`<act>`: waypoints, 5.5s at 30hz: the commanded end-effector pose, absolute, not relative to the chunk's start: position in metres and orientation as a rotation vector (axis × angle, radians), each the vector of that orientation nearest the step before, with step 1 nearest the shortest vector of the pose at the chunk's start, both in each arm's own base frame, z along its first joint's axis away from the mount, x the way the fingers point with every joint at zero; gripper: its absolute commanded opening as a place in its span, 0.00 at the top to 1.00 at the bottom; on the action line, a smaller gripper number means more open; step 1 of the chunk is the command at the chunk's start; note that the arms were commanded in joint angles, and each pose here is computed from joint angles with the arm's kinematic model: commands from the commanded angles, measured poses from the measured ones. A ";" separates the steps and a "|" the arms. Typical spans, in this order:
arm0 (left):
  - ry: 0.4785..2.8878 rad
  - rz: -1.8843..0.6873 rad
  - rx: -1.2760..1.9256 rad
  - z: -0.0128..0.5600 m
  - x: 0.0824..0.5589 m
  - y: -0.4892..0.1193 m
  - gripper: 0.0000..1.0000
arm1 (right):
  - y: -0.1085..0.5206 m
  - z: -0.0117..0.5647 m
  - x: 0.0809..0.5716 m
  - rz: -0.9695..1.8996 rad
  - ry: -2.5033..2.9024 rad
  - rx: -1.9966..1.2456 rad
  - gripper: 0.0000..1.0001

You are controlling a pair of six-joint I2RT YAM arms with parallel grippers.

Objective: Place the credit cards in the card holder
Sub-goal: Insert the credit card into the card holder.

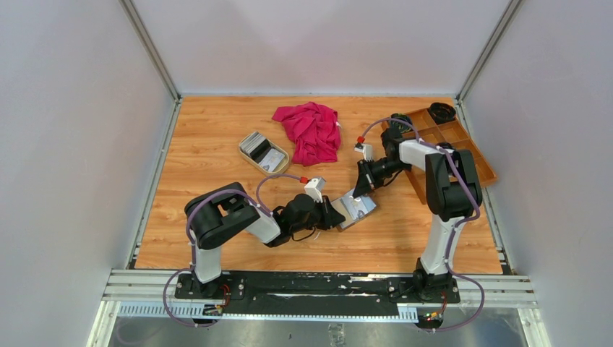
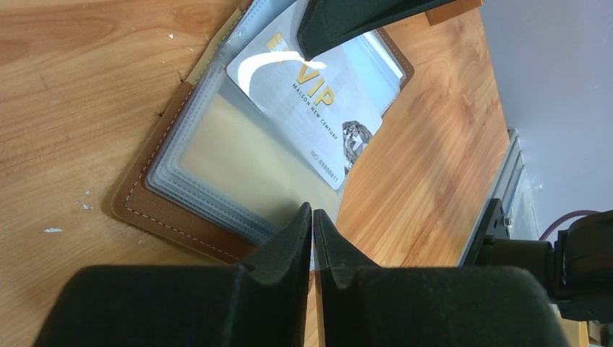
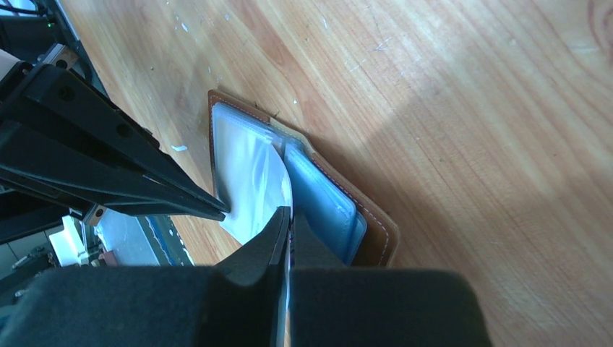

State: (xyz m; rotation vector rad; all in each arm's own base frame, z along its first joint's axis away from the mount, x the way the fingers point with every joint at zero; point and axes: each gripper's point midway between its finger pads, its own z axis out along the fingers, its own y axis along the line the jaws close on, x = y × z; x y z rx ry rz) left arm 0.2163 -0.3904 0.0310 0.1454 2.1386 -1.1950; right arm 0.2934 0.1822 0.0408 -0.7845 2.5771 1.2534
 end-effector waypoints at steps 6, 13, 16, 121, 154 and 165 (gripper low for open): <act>2.260 -1.059 0.149 -0.010 0.212 -0.368 0.89 | 0.166 0.030 0.309 1.014 2.595 -0.738 1.00; 2.258 -1.060 0.149 -0.009 0.212 -0.368 0.89 | 0.165 0.026 0.303 1.024 2.608 -0.738 1.00; 2.259 -1.057 0.146 -0.009 0.211 -0.367 0.89 | 0.164 0.022 0.297 1.032 2.622 -0.742 1.00; 2.327 -0.962 0.027 0.007 0.198 -0.318 0.55 | 0.223 0.032 0.262 1.087 2.523 -1.090 0.80; 2.341 -0.928 0.004 0.001 0.196 -0.316 0.52 | 0.232 0.045 0.247 0.933 2.402 -1.374 0.52; 2.374 -0.904 -0.011 -0.012 0.197 -0.317 0.55 | 0.250 0.047 0.227 0.969 2.374 -1.473 0.56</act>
